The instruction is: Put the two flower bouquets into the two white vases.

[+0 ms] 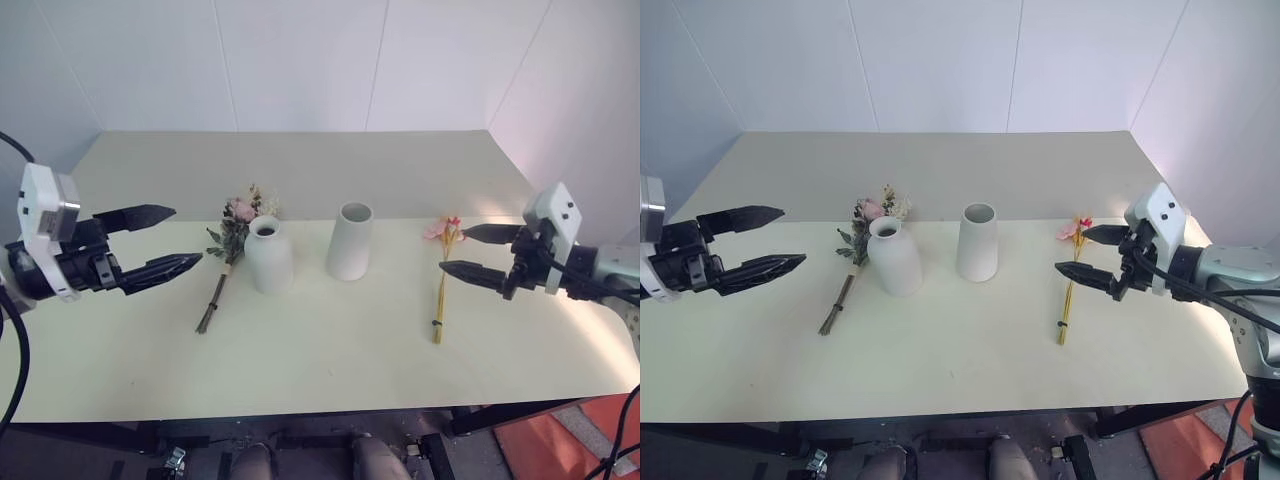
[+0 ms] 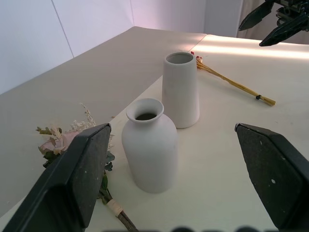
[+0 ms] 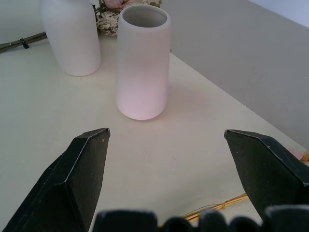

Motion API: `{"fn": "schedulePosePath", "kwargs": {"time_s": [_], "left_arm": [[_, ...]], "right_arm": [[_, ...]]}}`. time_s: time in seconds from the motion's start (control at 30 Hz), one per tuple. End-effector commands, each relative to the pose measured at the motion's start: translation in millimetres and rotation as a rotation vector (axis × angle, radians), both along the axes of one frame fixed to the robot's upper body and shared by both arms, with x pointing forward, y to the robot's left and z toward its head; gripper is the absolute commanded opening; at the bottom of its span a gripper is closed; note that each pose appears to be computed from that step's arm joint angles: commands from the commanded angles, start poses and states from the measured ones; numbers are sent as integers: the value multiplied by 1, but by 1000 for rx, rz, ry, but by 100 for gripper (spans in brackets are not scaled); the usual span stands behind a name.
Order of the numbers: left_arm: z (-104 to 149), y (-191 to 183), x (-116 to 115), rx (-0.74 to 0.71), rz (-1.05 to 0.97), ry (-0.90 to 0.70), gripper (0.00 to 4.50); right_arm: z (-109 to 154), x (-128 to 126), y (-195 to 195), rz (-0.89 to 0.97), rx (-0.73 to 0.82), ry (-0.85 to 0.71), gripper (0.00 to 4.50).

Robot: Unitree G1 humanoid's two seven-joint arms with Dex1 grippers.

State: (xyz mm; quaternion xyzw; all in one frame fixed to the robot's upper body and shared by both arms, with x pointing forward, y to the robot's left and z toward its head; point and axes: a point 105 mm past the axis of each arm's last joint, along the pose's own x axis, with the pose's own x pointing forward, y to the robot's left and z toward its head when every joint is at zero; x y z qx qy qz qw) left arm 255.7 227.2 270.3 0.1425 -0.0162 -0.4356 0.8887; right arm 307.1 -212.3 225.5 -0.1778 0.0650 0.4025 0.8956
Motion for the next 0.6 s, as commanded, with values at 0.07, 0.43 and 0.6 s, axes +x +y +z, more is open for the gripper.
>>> {"fn": "schedulePosePath", "kwargs": {"time_s": [0.07, 0.43, 0.6], "left_arm": [[11, -2, -4, 24, -16, -42, 448], [13, -3, -4, 26, -23, -49, 448], [18, -3, -4, 21, -42, -53, 448]], "right_arm": [[15, -4, -1, -1, -23, -54, 450], [-1, 9, -8, -181, -45, 129, 450], [-24, 19, -9, -345, -79, 346, 450]]}}
